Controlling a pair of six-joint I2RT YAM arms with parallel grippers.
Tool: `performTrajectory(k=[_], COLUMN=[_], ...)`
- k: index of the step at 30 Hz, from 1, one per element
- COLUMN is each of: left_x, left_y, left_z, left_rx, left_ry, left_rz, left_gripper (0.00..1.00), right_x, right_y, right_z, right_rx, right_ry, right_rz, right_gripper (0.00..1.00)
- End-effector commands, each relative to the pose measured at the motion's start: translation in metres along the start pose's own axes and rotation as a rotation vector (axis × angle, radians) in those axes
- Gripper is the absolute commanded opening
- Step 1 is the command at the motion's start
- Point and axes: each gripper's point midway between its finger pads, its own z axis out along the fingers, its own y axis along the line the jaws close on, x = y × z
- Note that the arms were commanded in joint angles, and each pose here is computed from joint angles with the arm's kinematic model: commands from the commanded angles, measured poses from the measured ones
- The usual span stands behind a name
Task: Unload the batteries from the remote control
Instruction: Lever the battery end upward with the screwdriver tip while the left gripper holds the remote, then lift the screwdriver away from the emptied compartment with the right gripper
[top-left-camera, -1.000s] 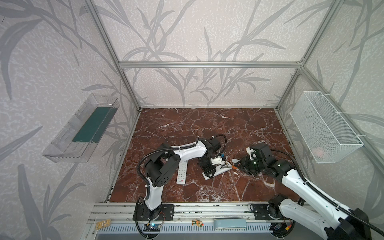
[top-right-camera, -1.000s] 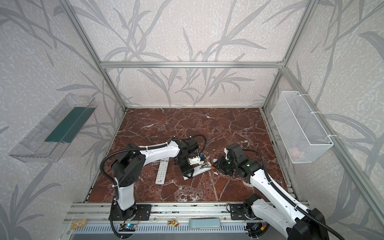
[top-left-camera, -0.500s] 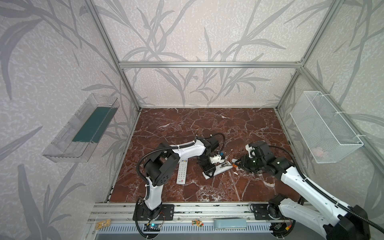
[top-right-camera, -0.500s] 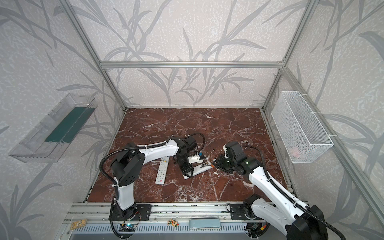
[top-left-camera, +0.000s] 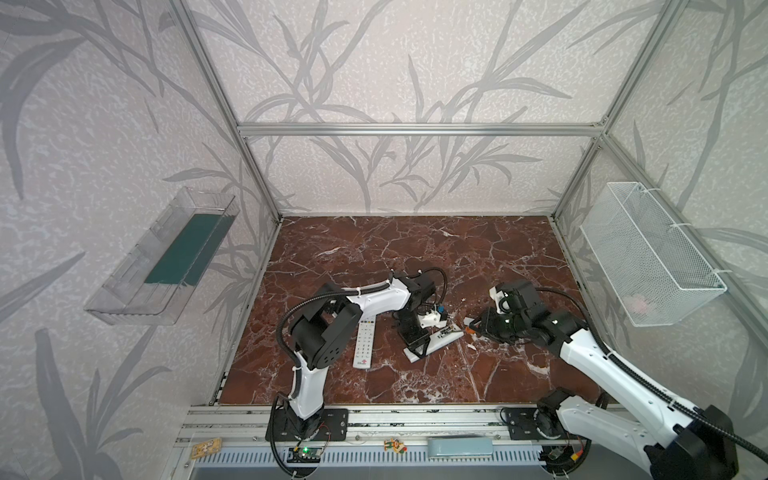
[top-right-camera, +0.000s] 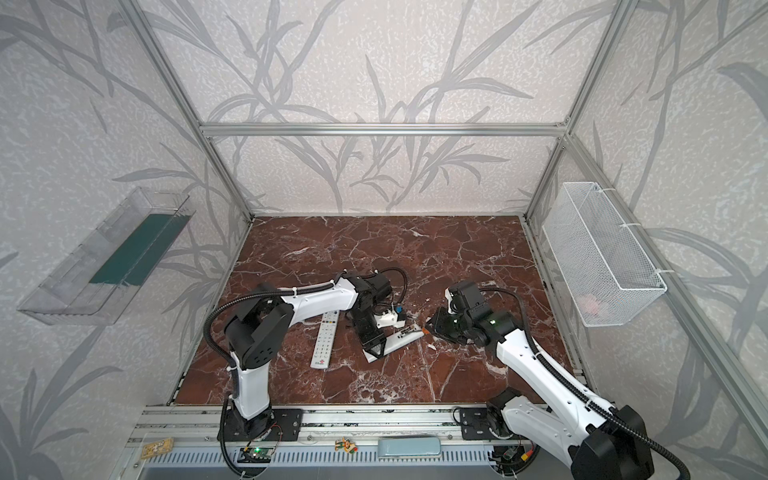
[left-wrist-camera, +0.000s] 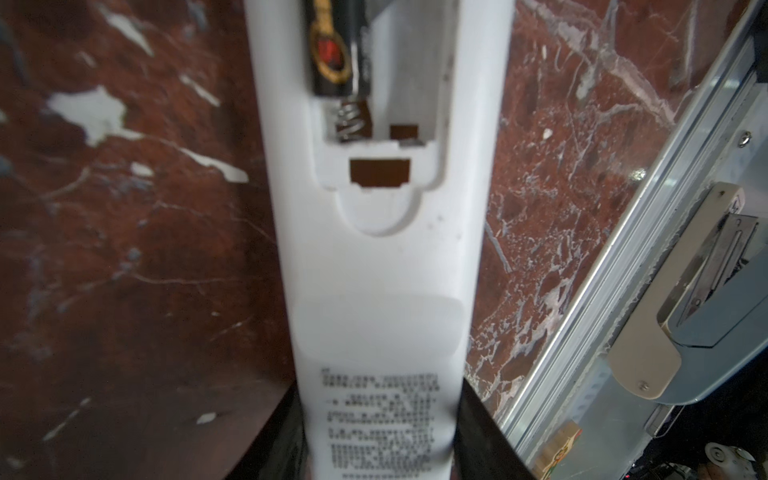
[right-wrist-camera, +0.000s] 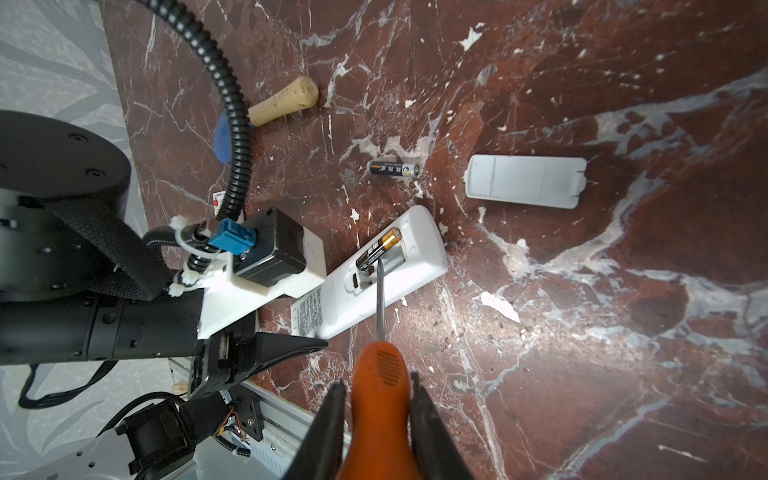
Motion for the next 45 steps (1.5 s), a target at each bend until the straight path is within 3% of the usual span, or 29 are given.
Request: performTrajectory(k=[1, 10, 26, 45], left_x=[0.006, 0.009, 0.013, 0.014], left_y=[-0.017, -0.023, -0.013, 0.005], left_z=[0.001, 0.008, 0.011, -0.004], left_rx=[0.101, 0.168, 0.128, -0.146], left_ry=[0.037, 0.067, 0.095, 0.078], left_rz=[0.016, -0.007, -0.022, 0.100], left_gripper=[0.00, 0.00, 0.00, 0.00], right_x=[-0.010, -0.012, -0.013, -0.023], right_y=[0.012, 0.020, 0.028, 0.035], right_z=[-0.002, -0.005, -0.019, -0.045], right_rx=[-0.036, -0.069, -0.082, -0.101], right_ry=[-0.040, -0.045, -0.063, -0.156], right_rz=[-0.031, -0.044, -0.099, -0.152], right_gripper=[0.00, 0.00, 0.00, 0.00])
